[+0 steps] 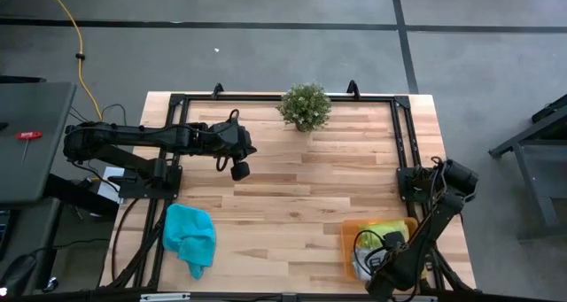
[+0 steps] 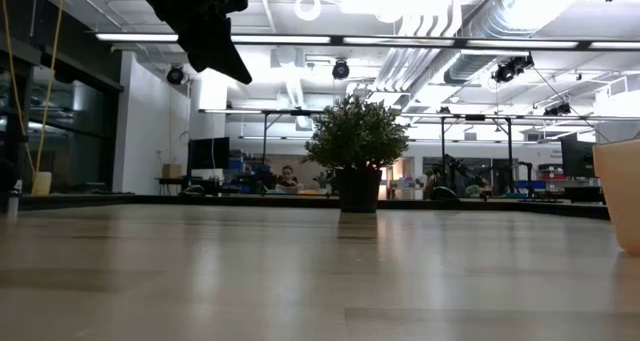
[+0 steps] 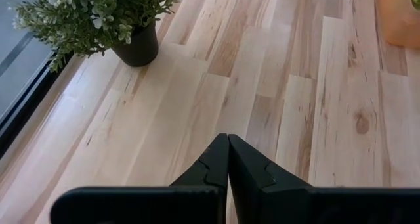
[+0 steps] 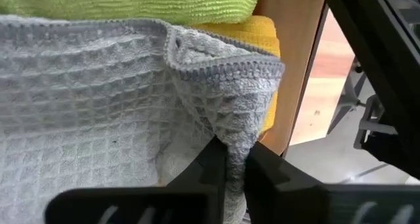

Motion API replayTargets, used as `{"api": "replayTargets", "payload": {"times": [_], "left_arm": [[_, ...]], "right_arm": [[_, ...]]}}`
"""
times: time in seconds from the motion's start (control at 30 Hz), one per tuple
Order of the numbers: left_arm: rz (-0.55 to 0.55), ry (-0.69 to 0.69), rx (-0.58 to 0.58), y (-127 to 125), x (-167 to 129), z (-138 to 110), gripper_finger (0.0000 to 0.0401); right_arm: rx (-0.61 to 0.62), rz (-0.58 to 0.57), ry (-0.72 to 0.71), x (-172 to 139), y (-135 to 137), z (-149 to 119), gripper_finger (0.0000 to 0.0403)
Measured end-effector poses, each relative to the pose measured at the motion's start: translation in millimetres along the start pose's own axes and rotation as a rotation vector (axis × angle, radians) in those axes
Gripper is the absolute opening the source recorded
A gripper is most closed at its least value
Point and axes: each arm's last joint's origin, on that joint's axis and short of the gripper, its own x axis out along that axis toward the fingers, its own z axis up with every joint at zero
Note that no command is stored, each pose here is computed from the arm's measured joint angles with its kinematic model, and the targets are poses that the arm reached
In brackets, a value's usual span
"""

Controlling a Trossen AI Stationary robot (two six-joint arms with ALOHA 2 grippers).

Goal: Fold microfiber towels
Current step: Put the folded gray microfiber towel into the orange bin, then fold the blue microfiber towel

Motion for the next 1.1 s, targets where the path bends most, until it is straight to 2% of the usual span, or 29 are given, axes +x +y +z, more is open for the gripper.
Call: {"api": "replayTargets", "payload": {"times": [0.13,0.43,0.57,0.67,0.8,0.87,1.0,1.1], "left_arm": [[0.0,0.0,-0.001,0.0,0.0,0.0,0.0],[0.0,0.0,0.001,0.0,0.0,0.0,0.0],[-0.001,0.0,0.001,0.0,0.0,0.0,0.0],[-0.001,0.0,0.001,0.0,0.0,0.0,0.0],[-0.001,0.0,0.001,-0.1,0.0,0.0,0.0],[-0.003,0.0,0.0,-0.1,0.0,0.0,0.0],[-0.037,0.003,0.001,-1.2,0.0,-0.1,0.0],[-0.097,-0.005,-0.001,-3.0,-0.2,1.1,0.0]], "right_arm": [[0.015,-0.007,-0.005,0.3,-0.3,0.4,0.0058],[0.03,-0.057,0.002,-4.5,-8.7,3.9,0.0185],[0.034,-0.037,-0.033,-19.5,-20.7,8.3,0.0211],[-0.025,0.073,-0.085,-32.6,-24.2,8.6,0.0215],[-0.224,0.37,-0.148,-42.9,-9.2,5.4,0.0215],[-0.314,0.481,-0.174,-47.4,0.8,5.6,0.0215],[-0.517,0.612,-0.227,-61.7,23.4,15.3,0.0215],[-0.653,0.694,-0.309,-82.1,35.3,35.4,0.0215]]}}
